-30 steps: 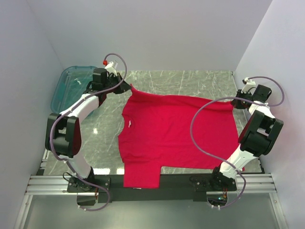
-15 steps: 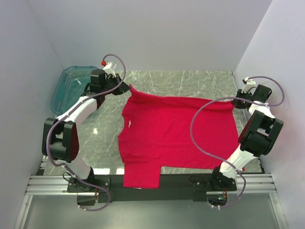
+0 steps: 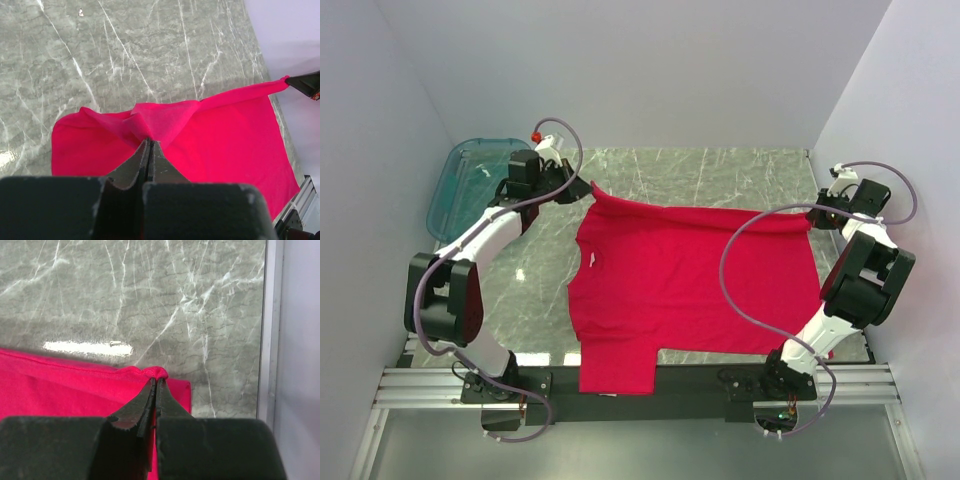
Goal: Fold and stack the t-shirts
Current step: Fold the tshirt
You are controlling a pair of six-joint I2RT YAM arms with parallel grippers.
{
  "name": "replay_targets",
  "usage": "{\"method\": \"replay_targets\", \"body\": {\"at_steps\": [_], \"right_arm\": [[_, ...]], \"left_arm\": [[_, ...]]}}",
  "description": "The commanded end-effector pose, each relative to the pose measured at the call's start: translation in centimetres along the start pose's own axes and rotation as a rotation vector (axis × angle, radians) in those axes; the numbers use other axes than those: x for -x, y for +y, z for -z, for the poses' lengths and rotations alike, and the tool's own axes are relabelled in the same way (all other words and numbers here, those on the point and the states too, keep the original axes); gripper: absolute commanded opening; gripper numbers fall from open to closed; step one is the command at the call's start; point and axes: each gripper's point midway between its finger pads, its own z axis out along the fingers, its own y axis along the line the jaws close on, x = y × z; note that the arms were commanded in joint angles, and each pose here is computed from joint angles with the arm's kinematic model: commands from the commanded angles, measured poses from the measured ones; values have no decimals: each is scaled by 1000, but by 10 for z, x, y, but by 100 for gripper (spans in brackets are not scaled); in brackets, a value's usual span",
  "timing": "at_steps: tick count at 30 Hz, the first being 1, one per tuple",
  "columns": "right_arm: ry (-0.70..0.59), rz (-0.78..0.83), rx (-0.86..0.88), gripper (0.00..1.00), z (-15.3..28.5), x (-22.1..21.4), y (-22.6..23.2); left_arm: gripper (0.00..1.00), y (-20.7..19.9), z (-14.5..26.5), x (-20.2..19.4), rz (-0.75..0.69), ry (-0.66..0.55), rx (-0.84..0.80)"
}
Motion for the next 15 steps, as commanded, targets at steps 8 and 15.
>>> {"method": "replay_targets", "body": {"at_steps": [8,15], "right_arm": [[-44,23,-35,2,0,21,-15],[-46,17,-37,2,-2,24,-17]], "left_arm": [[0,-22,16,9,-42,-44,-60],[0,-26,19,4,-42,-38,-64]]}}
